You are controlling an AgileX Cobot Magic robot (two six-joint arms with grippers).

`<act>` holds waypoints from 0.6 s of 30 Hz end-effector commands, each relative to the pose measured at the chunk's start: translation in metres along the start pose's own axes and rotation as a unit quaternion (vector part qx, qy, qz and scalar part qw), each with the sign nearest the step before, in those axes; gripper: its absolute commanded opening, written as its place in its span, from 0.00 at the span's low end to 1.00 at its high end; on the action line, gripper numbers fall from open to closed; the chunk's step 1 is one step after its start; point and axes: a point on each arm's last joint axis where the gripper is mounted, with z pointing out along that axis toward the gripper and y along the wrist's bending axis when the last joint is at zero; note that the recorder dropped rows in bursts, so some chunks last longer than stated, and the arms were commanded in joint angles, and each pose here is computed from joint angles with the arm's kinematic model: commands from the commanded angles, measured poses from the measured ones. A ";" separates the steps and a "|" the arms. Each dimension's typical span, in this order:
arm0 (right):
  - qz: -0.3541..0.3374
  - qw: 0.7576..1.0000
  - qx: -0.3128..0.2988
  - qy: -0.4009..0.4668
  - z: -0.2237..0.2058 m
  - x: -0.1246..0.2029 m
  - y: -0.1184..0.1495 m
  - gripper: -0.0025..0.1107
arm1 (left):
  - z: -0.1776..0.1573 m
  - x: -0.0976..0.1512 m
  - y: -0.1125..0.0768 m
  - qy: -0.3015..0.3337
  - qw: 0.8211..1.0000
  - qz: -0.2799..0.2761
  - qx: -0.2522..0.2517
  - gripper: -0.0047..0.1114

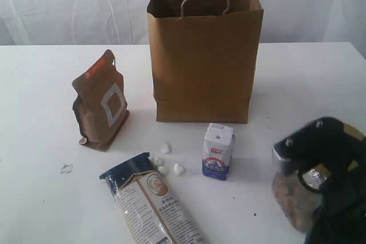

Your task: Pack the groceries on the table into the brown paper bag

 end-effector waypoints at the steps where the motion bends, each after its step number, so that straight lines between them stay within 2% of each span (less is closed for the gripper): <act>1: 0.013 0.997 0.069 0.014 0.031 0.011 -0.015 0.02 | 0.000 0.001 0.000 0.000 1.000 -0.004 0.003 0.04; 8: 0.030 0.982 0.171 -0.069 0.044 -0.014 -0.034 0.02 | 0.000 0.001 0.000 0.000 1.000 -0.004 0.003 0.04; 12: 0.087 0.969 0.218 -0.075 0.055 -0.022 -0.053 0.02 | 0.000 0.001 0.000 0.000 1.000 -0.004 0.003 0.04; 14: 0.096 0.968 0.221 -0.075 0.061 -0.025 -0.061 0.02 | 0.000 0.001 0.000 0.000 1.000 -0.004 0.003 0.04; 18: 0.108 0.968 0.186 -0.126 0.071 -0.038 -0.075 0.02 | 0.000 0.001 0.000 0.000 1.000 -0.004 0.003 0.04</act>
